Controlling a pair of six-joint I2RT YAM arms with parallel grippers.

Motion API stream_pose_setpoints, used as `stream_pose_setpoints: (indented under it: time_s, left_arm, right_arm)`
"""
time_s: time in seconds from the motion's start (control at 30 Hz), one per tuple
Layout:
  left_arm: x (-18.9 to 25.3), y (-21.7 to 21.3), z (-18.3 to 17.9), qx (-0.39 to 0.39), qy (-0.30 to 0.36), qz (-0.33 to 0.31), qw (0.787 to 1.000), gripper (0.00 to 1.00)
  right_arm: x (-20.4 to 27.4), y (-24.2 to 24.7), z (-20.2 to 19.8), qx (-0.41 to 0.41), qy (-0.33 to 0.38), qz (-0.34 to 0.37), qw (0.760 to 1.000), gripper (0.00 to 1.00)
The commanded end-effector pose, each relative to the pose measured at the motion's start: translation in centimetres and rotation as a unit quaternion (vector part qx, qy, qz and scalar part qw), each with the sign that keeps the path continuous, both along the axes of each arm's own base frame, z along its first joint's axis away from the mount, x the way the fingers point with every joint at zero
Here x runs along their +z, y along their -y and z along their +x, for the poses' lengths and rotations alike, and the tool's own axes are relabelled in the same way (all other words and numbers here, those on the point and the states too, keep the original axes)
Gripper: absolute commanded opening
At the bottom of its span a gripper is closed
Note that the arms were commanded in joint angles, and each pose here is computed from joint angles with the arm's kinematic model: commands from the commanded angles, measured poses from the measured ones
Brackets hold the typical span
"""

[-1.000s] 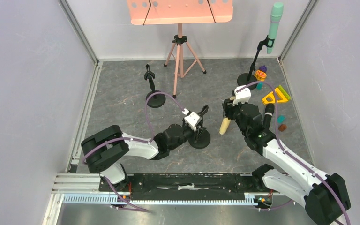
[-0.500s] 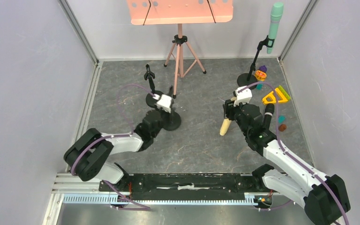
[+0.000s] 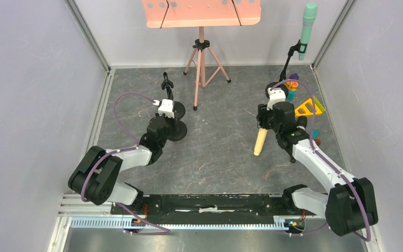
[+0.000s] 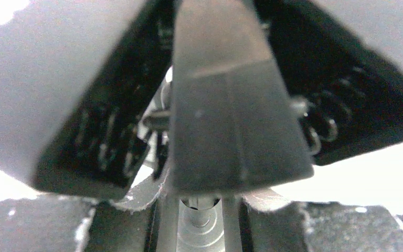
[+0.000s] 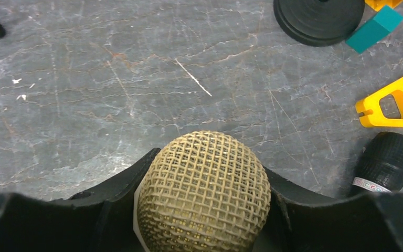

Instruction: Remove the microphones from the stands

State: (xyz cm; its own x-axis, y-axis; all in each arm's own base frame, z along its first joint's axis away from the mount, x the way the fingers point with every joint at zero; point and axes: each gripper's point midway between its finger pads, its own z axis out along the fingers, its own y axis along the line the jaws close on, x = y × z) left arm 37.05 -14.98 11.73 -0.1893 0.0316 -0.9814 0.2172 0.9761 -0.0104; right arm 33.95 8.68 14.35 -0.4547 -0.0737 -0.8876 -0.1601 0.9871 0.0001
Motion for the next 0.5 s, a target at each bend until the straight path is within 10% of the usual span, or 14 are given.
stream_pose_setpoints:
  time_s: [0.0, 0.13, 0.47]
  left_arm:
    - [2.3, -1.7, 0.7, 0.025, 0.03, -0.035, 0.999, 0.16]
    - [3.7, -0.4, 0.5, -0.003, 0.016, -0.054, 0.998, 0.57]
    - [2.2, -0.2, -1.7, -0.014, -0.043, -0.077, 0.996, 0.74]
  right_arm:
    - [-0.3, 1.3, 1.0, -0.007, -0.036, -0.015, 0.999, 0.01]
    - [-1.9, 3.1, 1.7, -0.018, -0.07, -0.038, 0.997, 0.02]
    - [-6.1, 7.0, 3.1, -0.073, -0.138, -0.078, 0.985, 0.07]
